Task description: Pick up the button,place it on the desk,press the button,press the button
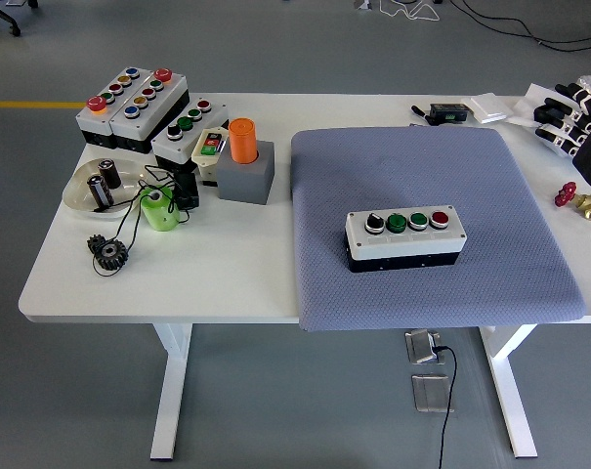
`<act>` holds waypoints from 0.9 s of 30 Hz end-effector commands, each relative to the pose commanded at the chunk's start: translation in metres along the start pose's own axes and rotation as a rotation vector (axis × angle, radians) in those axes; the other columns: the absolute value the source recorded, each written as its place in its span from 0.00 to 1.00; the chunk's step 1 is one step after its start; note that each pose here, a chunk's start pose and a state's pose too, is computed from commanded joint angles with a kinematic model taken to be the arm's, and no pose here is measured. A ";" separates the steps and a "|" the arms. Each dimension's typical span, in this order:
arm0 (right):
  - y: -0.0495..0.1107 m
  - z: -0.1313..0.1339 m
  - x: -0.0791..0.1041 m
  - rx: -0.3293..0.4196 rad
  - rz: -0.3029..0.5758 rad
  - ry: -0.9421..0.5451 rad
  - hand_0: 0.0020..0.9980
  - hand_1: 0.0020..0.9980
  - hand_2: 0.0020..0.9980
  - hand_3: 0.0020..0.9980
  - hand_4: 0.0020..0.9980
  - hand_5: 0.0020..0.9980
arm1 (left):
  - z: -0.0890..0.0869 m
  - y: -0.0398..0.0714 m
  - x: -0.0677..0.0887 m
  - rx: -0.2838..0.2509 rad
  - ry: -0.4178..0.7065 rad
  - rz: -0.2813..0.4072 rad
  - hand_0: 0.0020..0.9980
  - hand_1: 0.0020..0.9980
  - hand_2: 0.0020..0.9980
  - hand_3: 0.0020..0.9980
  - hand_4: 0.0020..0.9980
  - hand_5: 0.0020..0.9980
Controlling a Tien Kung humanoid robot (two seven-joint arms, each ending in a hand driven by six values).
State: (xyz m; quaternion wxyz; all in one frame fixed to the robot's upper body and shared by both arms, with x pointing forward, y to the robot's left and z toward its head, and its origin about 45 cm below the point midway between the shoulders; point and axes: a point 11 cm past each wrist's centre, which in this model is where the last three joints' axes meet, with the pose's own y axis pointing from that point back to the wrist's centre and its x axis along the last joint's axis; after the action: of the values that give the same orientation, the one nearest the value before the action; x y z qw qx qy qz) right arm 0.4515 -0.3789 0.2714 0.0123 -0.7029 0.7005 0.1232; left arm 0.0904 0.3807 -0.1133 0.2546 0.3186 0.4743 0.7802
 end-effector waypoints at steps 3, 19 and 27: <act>-0.001 0.001 -0.001 0.006 -0.005 0.018 0.82 0.80 0.82 0.81 0.59 0.59 | 0.001 0.000 0.000 -0.001 0.000 -0.001 0.66 0.71 0.72 0.52 0.32 0.97; -0.003 0.000 0.000 0.026 -0.010 0.079 0.82 0.80 0.82 0.80 0.59 0.59 | 0.006 0.001 -0.005 -0.011 0.013 -0.009 0.66 0.70 0.72 0.52 0.32 0.97; -0.004 -0.001 0.001 0.031 -0.008 0.069 0.81 0.79 0.82 0.80 0.58 0.58 | 0.008 0.001 -0.007 -0.015 0.018 -0.013 0.66 0.70 0.72 0.52 0.33 0.97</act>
State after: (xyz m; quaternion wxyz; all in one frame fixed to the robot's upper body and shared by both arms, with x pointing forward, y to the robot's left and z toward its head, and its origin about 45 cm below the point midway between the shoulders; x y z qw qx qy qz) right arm 0.4554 -0.3799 0.2717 -0.0008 -0.7092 0.6995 0.0880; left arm 0.1014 0.3797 -0.1112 0.2577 0.3064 0.4729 0.7849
